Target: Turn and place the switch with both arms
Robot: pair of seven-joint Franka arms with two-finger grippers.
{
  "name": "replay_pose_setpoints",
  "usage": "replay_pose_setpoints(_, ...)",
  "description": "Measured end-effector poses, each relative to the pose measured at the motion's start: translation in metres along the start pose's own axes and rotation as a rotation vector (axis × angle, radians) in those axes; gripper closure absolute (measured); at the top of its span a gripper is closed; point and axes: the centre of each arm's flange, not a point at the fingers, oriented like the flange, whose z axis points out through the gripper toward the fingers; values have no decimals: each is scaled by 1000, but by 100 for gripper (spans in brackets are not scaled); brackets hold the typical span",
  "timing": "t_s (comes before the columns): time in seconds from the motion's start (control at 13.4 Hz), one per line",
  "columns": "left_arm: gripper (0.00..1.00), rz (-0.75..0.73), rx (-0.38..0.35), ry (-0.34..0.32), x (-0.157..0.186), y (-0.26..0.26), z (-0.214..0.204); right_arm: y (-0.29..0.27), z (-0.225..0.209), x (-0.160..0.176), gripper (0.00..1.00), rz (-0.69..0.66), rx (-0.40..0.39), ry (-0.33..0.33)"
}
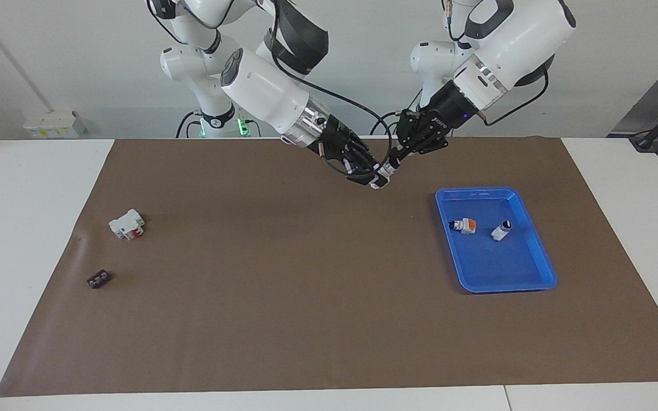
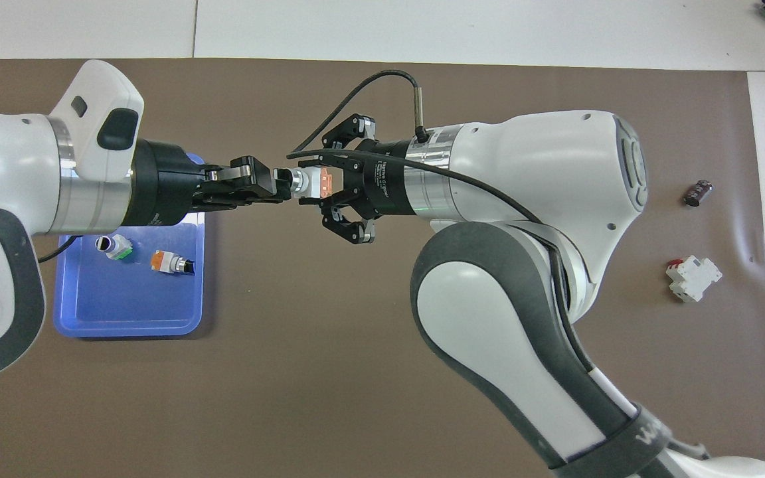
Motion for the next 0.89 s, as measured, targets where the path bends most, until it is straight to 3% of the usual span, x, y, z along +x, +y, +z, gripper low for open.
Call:
replay_pose_setpoints(0.37,90,98,-5,33,0,7,3,-4,-8,2,59,2,14,2)
replay_pose_setpoints(0.89,90,124,-11,78,-1,15,9,-9,-16,7,59,7,29,7)
